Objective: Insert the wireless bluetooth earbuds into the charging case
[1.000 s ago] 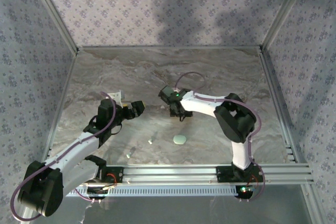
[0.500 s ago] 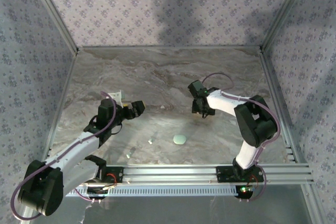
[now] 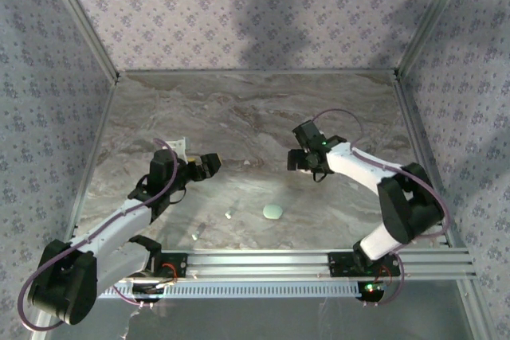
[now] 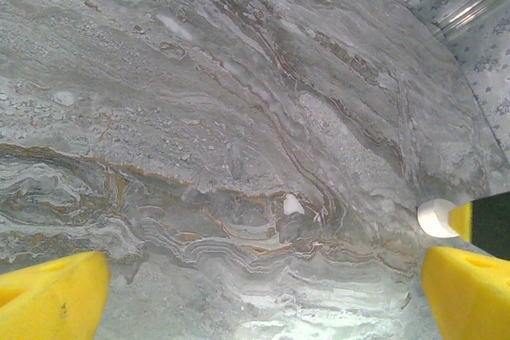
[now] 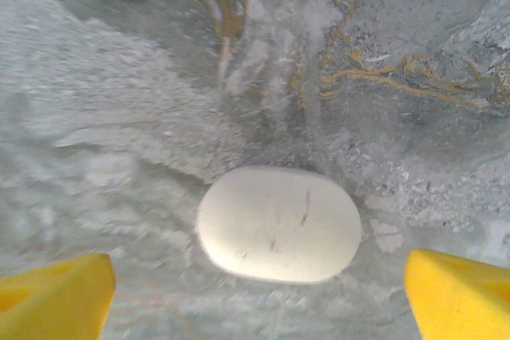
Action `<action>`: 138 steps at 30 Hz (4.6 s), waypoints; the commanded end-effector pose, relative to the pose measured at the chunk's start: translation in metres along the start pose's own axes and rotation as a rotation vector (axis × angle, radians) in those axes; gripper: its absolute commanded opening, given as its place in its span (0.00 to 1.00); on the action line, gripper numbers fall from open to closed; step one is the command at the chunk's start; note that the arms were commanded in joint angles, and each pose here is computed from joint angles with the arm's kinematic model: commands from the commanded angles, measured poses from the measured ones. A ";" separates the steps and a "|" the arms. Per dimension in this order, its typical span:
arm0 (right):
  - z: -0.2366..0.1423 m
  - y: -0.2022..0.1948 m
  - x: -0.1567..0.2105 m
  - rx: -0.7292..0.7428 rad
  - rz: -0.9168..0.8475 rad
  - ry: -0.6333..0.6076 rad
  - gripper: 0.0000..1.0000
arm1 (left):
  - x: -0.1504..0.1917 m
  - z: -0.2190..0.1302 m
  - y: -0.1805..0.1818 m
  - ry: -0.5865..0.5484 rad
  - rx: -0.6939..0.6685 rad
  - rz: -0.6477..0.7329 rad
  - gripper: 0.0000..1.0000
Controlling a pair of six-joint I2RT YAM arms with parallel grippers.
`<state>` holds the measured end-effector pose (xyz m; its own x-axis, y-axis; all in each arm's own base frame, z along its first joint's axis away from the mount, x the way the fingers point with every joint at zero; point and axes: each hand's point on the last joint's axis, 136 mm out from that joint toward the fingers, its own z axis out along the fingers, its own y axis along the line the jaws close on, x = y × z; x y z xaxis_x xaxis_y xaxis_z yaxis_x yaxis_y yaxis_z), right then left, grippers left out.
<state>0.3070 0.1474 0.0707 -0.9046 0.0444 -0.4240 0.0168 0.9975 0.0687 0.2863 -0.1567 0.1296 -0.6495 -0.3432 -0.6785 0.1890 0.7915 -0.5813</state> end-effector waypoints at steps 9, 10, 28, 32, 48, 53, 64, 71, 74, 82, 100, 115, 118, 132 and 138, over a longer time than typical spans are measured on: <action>-0.052 0.050 0.067 -0.239 -0.335 0.019 1.00 | -0.004 0.001 -0.004 -0.015 0.025 -0.007 1.00; -0.054 0.054 0.074 -0.259 -0.363 0.029 1.00 | -0.004 0.001 -0.004 -0.015 0.026 -0.007 1.00; -0.053 0.092 0.151 -0.324 -0.684 0.194 1.00 | -0.001 0.005 -0.001 -0.005 0.019 -0.009 1.00; -0.045 0.098 0.155 -0.300 -0.720 0.213 0.99 | -0.001 0.005 -0.002 -0.003 0.021 -0.009 1.00; -0.017 0.090 0.135 -0.114 -0.692 0.203 0.77 | -0.002 0.003 -0.003 -0.006 0.024 -0.007 1.00; -0.015 0.089 0.129 -0.127 -0.660 0.198 0.69 | -0.002 0.003 -0.004 -0.006 0.026 -0.008 1.00; -0.014 0.084 0.131 -0.136 -0.636 0.220 0.50 | -0.002 0.004 -0.004 -0.005 0.026 -0.006 1.00; -0.018 0.089 0.120 -0.147 -0.602 0.196 0.48 | -0.002 0.004 -0.003 -0.005 0.026 -0.004 1.00; -0.023 0.093 0.113 -0.164 -0.580 0.182 0.47 | 0.000 0.006 -0.002 0.001 0.020 -0.005 1.00; -0.022 0.100 0.077 -0.208 -0.441 0.145 0.46 | -0.001 0.005 -0.003 0.002 0.024 -0.005 1.00; 0.028 0.115 0.054 -0.168 -0.297 0.222 0.47 | -0.002 0.004 -0.005 0.001 0.030 -0.005 1.00; 0.022 0.120 0.055 -0.170 -0.291 0.221 0.68 | 0.002 0.009 -0.004 0.021 0.034 -0.014 1.00; 0.015 0.120 0.053 -0.181 -0.294 0.207 0.73 | 0.003 0.011 -0.004 0.031 0.036 -0.014 1.00; -0.011 0.108 0.037 -0.281 -0.305 0.117 0.86 | 0.023 0.041 -0.006 0.170 0.068 -0.059 1.00; -0.005 0.107 0.040 -0.307 -0.364 0.139 0.80 | 0.035 0.054 -0.008 0.239 0.089 -0.087 1.00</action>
<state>0.2733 0.2528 0.0670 -0.8945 -0.2779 -0.3501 -0.3620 0.9099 0.2026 0.2955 -0.1901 0.0718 -0.8218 -0.2706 -0.5014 0.1408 0.7563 -0.6389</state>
